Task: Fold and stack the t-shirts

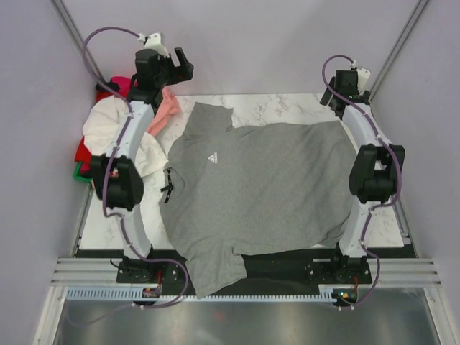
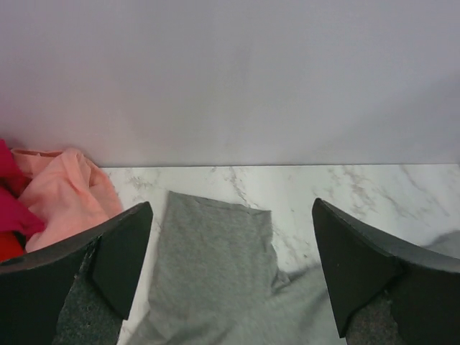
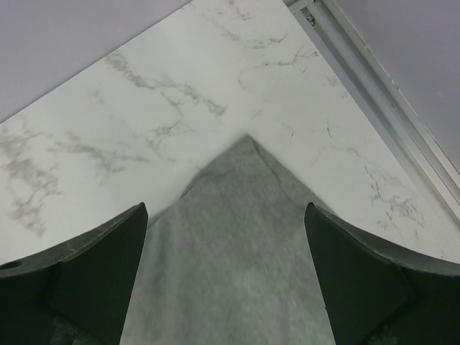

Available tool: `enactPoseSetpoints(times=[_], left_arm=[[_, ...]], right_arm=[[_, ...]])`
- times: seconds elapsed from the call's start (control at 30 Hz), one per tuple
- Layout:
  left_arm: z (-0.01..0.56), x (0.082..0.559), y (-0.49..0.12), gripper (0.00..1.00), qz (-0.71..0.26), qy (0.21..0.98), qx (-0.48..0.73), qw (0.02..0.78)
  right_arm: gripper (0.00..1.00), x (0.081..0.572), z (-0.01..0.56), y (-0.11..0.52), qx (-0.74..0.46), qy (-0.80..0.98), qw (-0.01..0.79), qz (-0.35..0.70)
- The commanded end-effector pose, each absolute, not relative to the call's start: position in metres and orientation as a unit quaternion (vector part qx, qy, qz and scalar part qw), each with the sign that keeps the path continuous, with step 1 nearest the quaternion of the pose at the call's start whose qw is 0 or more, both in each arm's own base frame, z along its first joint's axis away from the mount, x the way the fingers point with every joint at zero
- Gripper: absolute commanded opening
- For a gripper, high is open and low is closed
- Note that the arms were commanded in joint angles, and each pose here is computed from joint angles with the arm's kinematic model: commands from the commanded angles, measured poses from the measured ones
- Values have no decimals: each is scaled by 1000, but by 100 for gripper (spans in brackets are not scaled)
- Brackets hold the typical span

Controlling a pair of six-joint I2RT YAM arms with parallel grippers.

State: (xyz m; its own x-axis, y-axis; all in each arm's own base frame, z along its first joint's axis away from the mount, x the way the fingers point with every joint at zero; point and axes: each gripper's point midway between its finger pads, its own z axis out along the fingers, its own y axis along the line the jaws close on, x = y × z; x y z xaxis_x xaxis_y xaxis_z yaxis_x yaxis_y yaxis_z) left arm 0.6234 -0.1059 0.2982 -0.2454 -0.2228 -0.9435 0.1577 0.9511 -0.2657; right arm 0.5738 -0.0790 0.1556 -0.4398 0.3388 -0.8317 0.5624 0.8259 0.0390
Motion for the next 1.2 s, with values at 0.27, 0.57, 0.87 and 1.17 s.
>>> enactPoseSetpoints(times=[0.27,0.57,0.87,1.17], left_arm=[[191,523,-127,100,-255,852,-109,443],[99,535,-146,96,-285,884,-139,345],[48,599,-143,95,-276,886,-184,324],[104,707,-112,96,-348,808,-201,430]], right_arm=[[98,531,113,-27,218,915,340,-9],[98,541,45,-37,238,931,278,-16],[98,589,-2,-51,265,924,276,15],[98,668,21,-49,264,878,387,99]])
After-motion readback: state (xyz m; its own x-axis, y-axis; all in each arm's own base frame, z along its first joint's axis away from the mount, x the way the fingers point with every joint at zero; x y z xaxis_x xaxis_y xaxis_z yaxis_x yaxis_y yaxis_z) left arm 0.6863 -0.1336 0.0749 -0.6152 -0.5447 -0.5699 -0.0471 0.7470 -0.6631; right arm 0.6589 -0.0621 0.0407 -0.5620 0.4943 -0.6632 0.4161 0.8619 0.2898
